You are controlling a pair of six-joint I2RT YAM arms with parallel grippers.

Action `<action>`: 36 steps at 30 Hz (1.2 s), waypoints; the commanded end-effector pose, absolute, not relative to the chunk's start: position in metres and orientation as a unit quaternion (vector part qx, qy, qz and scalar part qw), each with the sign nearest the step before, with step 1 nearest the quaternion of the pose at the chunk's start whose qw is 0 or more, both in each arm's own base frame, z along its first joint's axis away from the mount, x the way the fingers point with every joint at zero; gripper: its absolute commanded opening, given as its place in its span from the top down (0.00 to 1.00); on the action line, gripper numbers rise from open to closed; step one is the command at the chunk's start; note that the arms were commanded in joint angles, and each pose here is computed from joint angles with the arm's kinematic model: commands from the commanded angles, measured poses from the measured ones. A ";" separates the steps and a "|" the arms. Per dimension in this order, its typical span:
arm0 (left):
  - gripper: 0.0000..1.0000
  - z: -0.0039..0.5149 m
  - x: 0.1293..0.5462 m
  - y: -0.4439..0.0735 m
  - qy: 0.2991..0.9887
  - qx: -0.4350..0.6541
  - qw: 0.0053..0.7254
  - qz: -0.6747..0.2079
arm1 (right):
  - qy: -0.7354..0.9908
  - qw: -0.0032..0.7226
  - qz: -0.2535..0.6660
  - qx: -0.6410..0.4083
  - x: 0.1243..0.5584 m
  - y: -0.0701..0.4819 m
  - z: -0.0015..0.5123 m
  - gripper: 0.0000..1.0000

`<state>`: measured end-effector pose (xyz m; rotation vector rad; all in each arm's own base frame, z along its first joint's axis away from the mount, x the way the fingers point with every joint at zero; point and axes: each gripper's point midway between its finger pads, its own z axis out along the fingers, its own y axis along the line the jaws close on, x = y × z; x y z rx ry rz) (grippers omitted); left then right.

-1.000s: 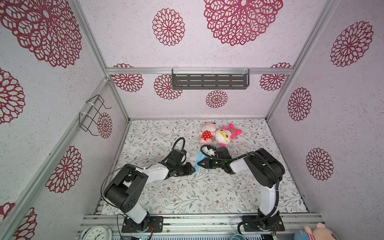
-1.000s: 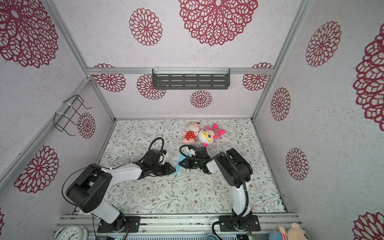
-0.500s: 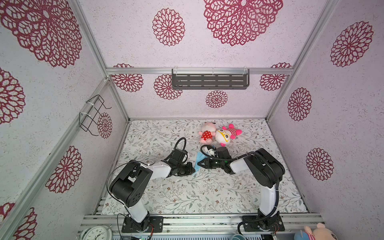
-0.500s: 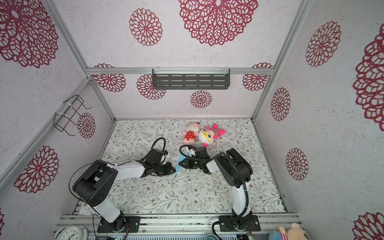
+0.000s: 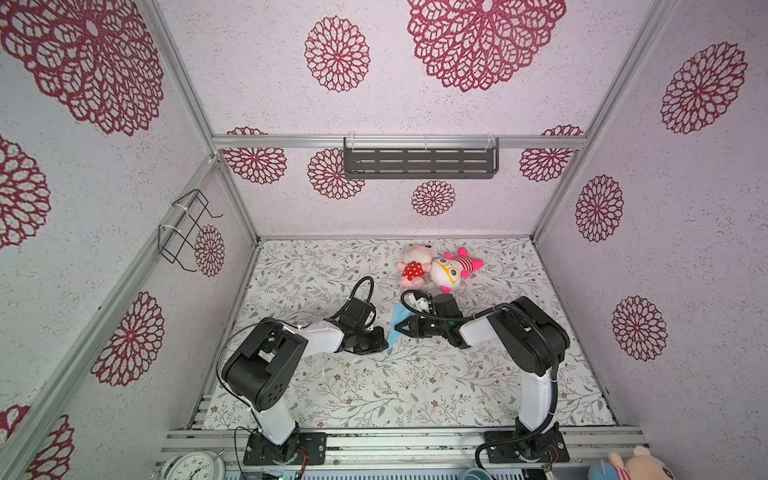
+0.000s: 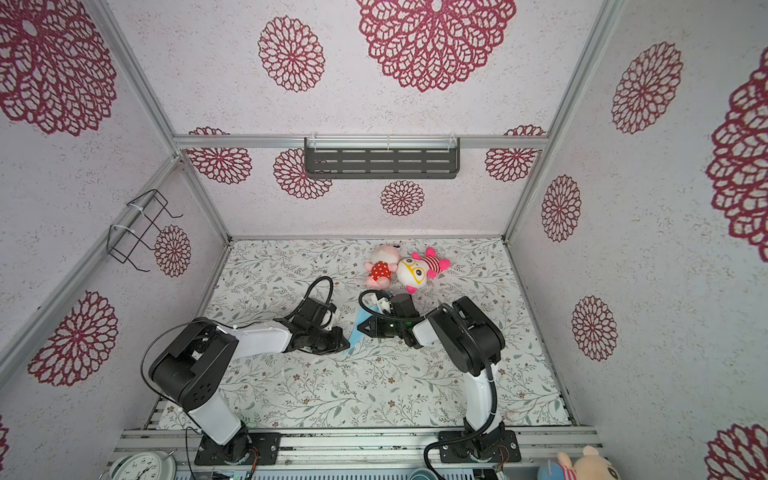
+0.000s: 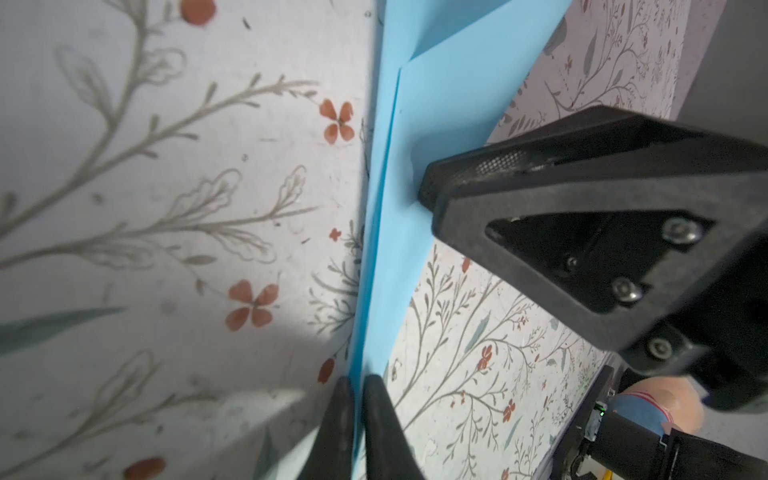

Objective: Fold a paper plane with a square sheet of paper (pick it up from the middle)

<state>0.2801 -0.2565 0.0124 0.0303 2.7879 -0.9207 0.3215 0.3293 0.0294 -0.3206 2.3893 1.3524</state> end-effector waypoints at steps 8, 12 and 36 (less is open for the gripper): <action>0.73 0.054 0.291 -0.257 0.937 0.017 0.145 -0.318 | 0.869 0.160 0.454 -0.111 0.308 0.324 0.013 0.77; 0.75 0.050 0.288 -0.255 0.940 0.015 0.136 -0.312 | 0.864 0.163 0.462 -0.113 0.308 0.326 0.019 0.77; 0.91 0.018 0.266 -0.254 0.952 0.019 0.074 -0.295 | 0.863 0.161 0.466 -0.112 0.307 0.328 0.018 0.77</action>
